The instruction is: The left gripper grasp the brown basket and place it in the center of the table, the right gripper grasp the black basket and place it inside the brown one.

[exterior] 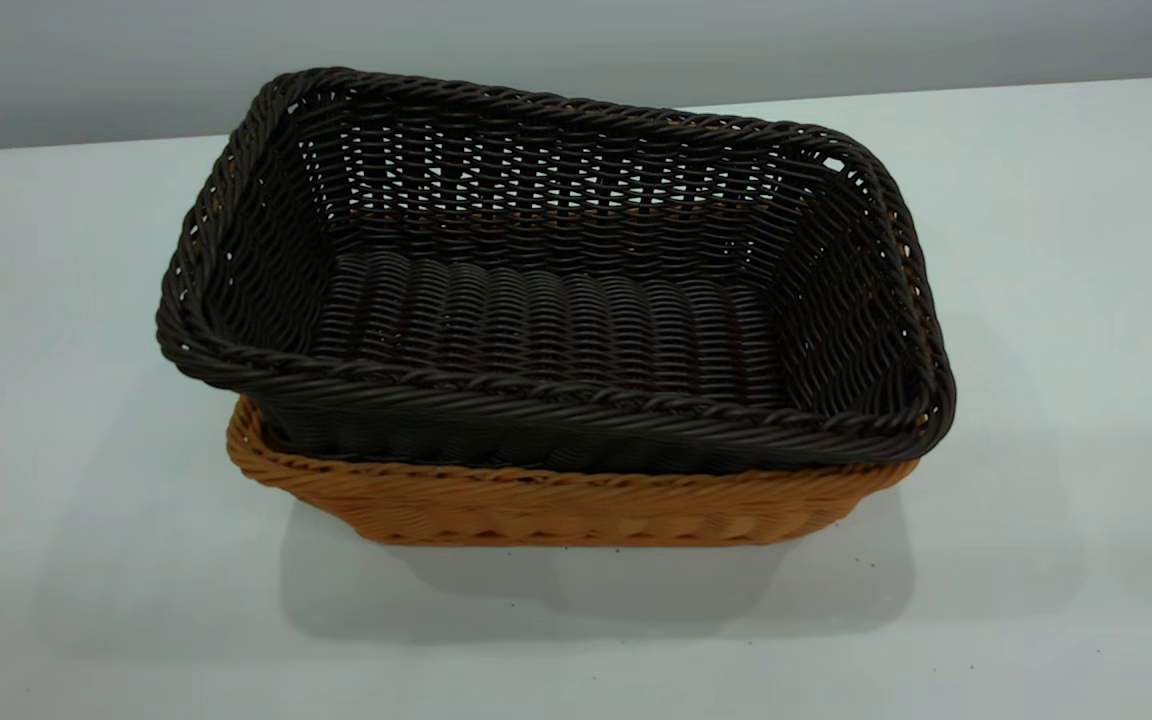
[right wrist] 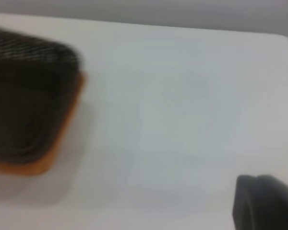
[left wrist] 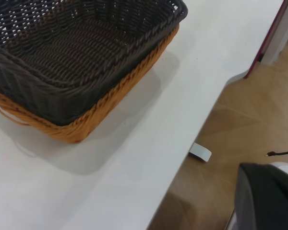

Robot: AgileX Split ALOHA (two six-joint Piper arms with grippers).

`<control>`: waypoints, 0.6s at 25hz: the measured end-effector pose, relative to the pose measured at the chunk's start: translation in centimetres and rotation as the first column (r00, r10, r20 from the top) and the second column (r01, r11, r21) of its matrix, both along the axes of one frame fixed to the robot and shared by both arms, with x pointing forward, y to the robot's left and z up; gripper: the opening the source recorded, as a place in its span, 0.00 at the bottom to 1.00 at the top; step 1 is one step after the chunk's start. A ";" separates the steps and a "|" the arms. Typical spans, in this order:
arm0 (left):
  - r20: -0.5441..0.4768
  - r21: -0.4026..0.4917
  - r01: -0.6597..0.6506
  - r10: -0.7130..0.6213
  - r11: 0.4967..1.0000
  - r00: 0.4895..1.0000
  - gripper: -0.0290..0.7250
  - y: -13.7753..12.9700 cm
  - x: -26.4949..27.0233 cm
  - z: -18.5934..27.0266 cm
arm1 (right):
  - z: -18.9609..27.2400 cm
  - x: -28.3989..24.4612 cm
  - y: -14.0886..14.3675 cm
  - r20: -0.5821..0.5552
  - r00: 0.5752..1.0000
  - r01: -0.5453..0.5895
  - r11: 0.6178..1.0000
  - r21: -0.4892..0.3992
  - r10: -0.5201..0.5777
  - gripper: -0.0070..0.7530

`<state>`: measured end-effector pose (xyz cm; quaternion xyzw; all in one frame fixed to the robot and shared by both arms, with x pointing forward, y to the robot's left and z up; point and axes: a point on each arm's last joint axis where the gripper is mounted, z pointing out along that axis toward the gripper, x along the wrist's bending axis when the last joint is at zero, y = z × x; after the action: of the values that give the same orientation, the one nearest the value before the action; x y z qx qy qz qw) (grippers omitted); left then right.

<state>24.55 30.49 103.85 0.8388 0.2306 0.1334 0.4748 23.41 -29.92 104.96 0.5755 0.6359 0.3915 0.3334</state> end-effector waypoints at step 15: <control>-0.001 0.000 -0.354 0.354 0.935 0.935 0.04 0.2 -0.2 0.0 | 0.0 0.0 0.1 -0.001 0.939 0.344 0.939 -0.008 -0.344 0.01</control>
<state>24.34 30.70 103.85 0.7835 0.3780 0.2164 0.4432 23.40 -29.81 105.01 0.6768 0.5274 0.3243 0.3983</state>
